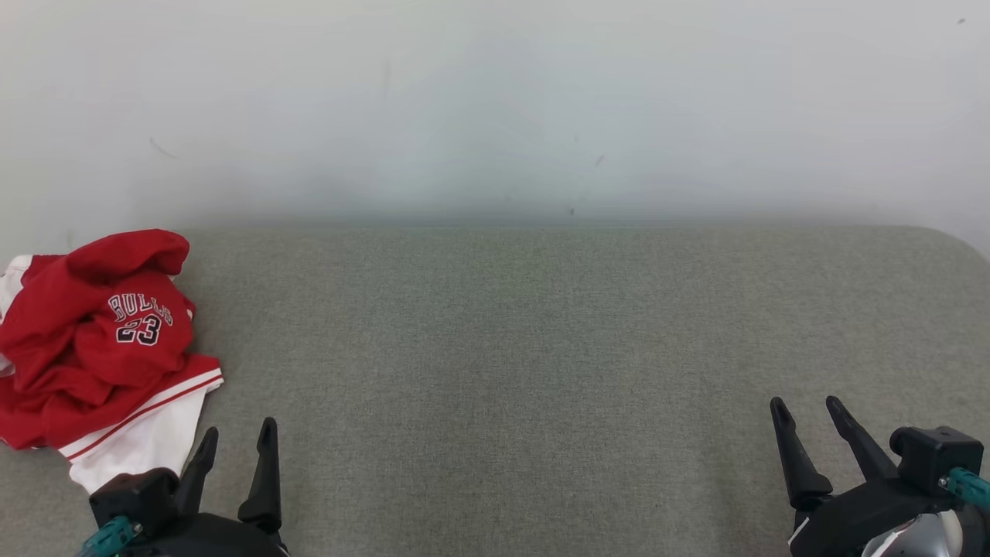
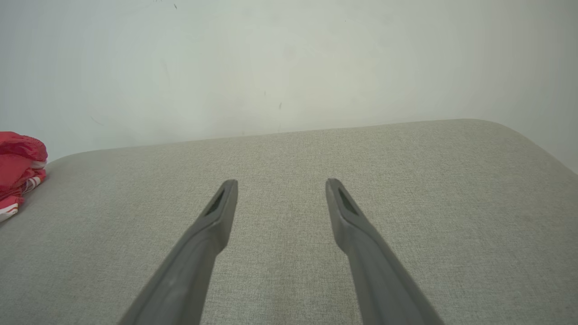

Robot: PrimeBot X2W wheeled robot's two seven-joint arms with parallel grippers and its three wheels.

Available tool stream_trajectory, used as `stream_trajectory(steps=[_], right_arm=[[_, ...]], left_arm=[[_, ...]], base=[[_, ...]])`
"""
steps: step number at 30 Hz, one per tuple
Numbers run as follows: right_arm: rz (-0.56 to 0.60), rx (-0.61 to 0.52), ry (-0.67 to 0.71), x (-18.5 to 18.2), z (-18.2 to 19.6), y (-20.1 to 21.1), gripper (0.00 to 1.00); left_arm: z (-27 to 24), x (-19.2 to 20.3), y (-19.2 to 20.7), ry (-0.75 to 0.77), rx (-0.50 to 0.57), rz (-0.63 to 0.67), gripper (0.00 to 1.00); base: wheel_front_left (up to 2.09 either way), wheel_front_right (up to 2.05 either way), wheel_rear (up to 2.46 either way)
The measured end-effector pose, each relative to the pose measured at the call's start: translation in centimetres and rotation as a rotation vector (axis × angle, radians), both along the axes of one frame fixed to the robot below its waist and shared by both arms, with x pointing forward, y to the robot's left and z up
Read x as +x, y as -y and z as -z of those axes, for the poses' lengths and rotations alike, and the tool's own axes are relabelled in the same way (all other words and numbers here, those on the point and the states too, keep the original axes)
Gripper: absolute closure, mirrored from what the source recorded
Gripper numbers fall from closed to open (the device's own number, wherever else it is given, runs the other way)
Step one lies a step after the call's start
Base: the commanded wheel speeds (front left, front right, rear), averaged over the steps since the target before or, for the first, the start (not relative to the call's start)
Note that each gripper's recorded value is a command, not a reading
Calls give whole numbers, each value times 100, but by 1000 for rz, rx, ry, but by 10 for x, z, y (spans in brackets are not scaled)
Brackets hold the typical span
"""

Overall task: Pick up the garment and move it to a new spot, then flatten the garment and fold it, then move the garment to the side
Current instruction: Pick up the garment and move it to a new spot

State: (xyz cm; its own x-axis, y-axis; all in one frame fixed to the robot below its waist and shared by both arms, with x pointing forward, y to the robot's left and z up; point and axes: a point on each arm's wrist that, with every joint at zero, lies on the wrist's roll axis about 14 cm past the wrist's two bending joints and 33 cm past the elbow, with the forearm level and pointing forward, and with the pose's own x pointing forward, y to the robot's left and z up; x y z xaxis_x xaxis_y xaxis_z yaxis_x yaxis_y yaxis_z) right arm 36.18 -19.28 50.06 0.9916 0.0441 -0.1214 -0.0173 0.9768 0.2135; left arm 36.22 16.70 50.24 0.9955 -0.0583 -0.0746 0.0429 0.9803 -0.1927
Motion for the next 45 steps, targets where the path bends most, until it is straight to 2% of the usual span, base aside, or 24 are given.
stream_trajectory(steps=[7,11,27,34,40,45], right_arm=[[-27,5,-8,5,3,-9,0],[-79,17,-14,13,5,-27,0],[-378,50,-14,51,5,-138,0],[-558,65,-1,58,-3,-206,0],[-627,65,-34,60,7,-231,0],[-653,59,-46,63,10,-238,0]], left_arm=[[0,-5,-10,-3,-4,-32,0],[-2,-12,-26,-2,-2,-82,0],[4,-78,-115,-34,-4,-379,0],[1,-108,-146,-29,-9,-517,0],[11,-109,-150,-79,-21,-540,0],[7,-81,-151,-112,-28,-491,0]], base=[[0,0,0],[0,0,0],[0,0,0],[0,0,0],[0,0,0],[0,0,0]])
